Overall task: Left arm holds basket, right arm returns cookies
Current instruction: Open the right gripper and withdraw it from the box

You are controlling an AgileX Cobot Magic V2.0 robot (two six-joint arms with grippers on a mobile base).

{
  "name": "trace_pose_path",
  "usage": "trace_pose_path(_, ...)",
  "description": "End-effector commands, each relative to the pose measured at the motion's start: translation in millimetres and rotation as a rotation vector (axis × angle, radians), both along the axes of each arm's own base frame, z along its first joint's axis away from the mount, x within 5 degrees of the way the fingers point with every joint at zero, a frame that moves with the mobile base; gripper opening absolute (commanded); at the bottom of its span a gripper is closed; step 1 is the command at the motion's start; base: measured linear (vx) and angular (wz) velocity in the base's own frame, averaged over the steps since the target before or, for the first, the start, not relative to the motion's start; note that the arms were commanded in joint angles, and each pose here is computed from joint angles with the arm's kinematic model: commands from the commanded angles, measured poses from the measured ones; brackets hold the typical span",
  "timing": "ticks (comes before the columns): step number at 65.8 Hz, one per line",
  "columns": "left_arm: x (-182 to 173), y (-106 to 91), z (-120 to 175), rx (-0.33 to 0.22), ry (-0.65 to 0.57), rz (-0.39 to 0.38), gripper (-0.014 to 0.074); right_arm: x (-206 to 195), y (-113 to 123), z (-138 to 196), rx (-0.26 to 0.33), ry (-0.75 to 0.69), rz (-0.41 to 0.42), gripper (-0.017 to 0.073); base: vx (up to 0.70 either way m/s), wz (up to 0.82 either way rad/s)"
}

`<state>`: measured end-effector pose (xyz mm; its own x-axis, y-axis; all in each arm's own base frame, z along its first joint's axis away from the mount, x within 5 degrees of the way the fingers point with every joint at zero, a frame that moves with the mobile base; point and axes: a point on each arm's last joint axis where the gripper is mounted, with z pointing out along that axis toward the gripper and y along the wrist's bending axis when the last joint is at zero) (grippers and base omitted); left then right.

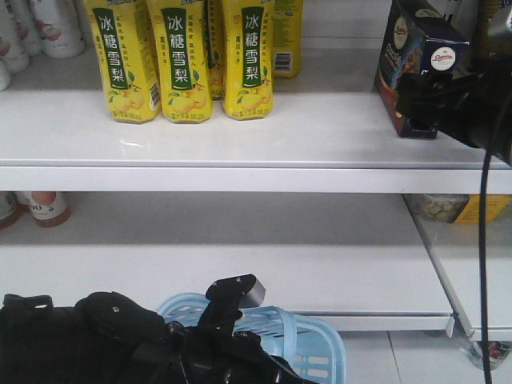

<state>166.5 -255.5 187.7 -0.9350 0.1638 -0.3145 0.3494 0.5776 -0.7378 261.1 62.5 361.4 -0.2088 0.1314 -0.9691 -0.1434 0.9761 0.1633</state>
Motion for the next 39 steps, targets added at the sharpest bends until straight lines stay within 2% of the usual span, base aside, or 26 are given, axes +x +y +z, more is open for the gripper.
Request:
trace_pose_path(1,0.5,-3.7,18.9,-0.068,-0.031,-0.012,-0.0006,-21.6,-3.7,26.6,0.027,-0.100,0.025,0.0540,0.00,0.00)
trace_pose_path(23,0.5,-3.7,18.9,-0.068,-0.031,-0.012,-0.0006,-106.3,-27.1,41.3,0.048,-0.278,0.020,0.0540,0.00,0.00)
trace_pose_path(32,0.5,-3.7,18.9,-0.068,-0.031,-0.012,-0.0006,-142.5,-36.9,34.4,0.011,-0.357,0.019,0.0540,0.00,0.00)
trace_pose_path(39,0.5,-3.7,18.9,-0.068,-0.031,-0.012,-0.0006,-171.1,-44.7,18.4,0.011,-0.406,0.016,0.0540,0.00,0.00)
